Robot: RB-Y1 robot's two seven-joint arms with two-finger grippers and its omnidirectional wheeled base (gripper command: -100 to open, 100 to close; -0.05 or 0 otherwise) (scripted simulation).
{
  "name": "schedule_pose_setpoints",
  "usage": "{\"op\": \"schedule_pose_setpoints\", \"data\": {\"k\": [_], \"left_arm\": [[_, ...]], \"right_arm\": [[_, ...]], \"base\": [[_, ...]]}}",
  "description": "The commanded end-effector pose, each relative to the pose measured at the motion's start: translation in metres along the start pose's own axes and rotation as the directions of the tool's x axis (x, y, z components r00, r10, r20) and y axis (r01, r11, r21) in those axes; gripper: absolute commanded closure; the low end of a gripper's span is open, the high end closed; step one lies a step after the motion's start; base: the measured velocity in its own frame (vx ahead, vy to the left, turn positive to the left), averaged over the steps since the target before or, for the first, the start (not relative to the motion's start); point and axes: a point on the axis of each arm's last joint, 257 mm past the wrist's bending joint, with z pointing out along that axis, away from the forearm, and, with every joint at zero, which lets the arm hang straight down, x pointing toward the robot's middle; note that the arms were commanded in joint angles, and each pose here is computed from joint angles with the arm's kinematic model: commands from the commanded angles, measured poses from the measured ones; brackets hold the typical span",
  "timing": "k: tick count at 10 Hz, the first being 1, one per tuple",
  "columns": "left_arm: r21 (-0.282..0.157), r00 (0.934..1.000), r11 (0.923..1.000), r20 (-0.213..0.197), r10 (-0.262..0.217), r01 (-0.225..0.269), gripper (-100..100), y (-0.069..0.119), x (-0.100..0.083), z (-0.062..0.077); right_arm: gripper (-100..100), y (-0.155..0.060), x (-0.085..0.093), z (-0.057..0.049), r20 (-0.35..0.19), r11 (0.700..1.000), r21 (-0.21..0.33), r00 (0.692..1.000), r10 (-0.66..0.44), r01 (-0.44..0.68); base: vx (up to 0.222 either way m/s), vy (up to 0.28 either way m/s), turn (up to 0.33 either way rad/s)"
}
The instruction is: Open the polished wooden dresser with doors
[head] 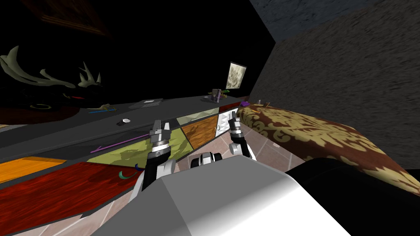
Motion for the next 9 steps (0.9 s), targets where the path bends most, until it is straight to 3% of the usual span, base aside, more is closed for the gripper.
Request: {"op": "schedule_pose_setpoints", "data": {"k": [1,5,9], "left_arm": [[-0.016,0.9989,0.9996,-0.040,0.024,-0.025,-100,0.004,0.003,-0.001],[-0.078,0.9944,0.9946,-0.086,0.061,-0.068,-100,0.021,-0.001,-0.006],[-0.165,0.9961,0.9833,-0.057,0.068,-0.077,-100,0.044,-0.016,-0.012]], "right_arm": [[0,0.000,0.000,0.000,0.000,1.000,0.001,1.000,0.000,0.000],[0,0.000,0.000,0.000,0.000,1.000,0.001,1.000,0.000,0.000],[0,0.000,0.000,0.000,0.000,1.000,0.001,1.000,0.000,0.000]], "base": [[0.020,-0.035,0.016],[0.041,-0.075,0.045],[0.066,-0.165,0.068]]}}
